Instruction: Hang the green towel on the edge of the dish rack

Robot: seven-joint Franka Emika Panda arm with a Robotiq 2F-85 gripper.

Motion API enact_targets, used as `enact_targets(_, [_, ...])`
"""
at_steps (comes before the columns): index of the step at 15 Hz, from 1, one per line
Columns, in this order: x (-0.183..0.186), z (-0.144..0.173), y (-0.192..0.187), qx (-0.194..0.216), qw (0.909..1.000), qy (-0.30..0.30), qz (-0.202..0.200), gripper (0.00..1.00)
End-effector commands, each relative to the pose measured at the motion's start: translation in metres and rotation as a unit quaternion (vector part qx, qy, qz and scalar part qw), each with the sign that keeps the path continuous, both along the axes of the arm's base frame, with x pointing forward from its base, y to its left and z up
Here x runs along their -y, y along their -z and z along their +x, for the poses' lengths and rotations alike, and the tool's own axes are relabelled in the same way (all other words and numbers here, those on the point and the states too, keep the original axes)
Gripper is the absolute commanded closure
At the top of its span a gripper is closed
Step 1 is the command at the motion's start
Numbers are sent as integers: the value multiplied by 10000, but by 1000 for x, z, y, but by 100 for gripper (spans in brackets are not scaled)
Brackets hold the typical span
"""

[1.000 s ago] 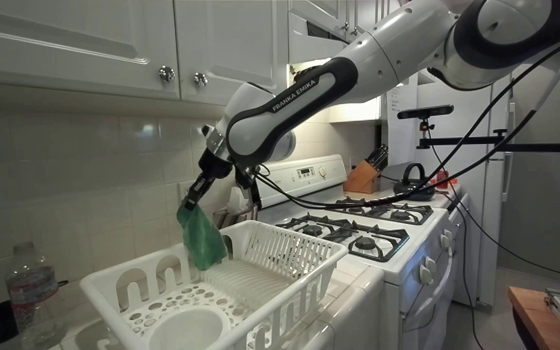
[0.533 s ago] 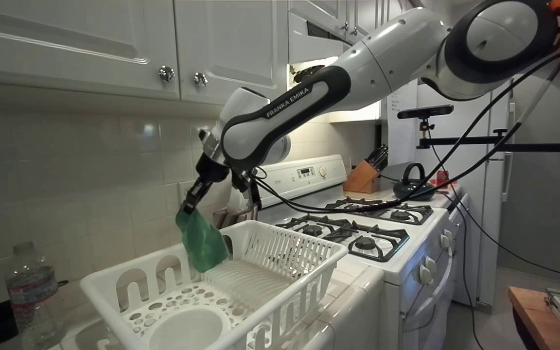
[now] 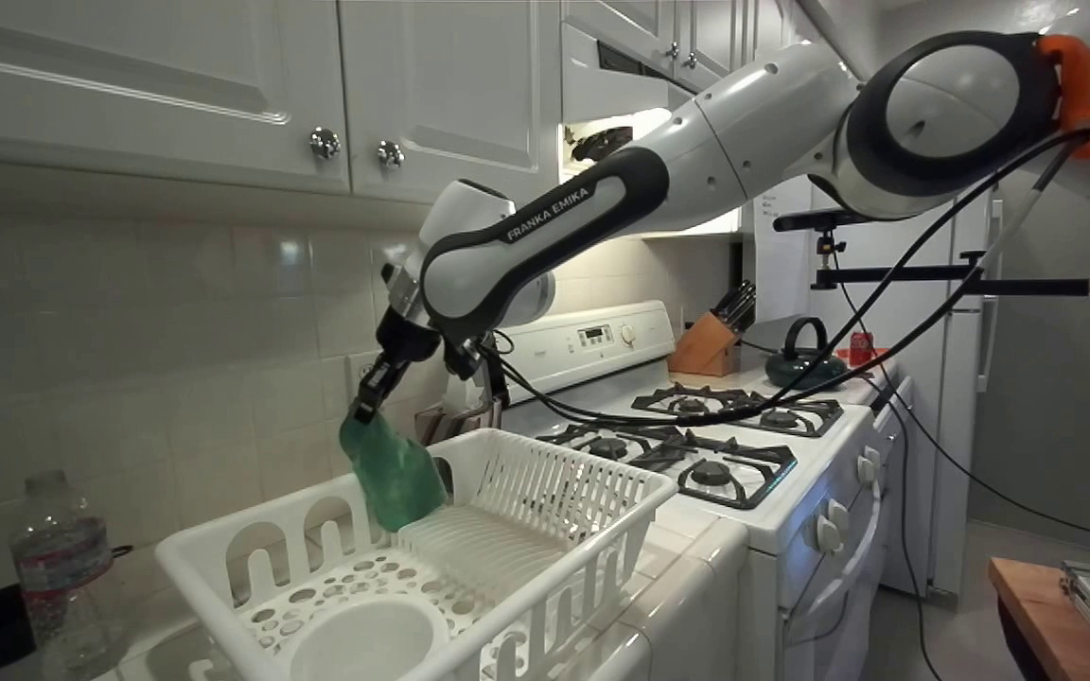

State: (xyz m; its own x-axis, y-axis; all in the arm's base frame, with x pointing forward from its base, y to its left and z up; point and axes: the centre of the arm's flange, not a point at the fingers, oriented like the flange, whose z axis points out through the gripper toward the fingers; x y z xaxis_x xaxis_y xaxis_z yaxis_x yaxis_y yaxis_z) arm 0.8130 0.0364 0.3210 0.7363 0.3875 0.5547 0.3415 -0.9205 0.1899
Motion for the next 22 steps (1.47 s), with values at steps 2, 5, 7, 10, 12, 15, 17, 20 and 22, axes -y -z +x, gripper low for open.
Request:
enact_targets(2, [-4,27,-9,111,9999,101,27,98])
enact_targets(5, [-5,31,-8,121,9999,115,8,98])
enact_targets(7, [-5,33,-3,87,9999,128,-14,98])
enact_targets(10, [-4,35,2,40,9999,129,-53,67])
enact_targets(12, [-3,36,3,50,9999,144,-49,60])
enact_targets(15, [-3,37,1,87,9998,155,-38,39])
enact_targets(17, [-3,38,-2,120,9998,167,-36,25])
enact_targets(20, [-4,30,-10,-13,9994,341,70,5])
enact_targets(22, [-4,22,-16,-98,9986,488,172,0])
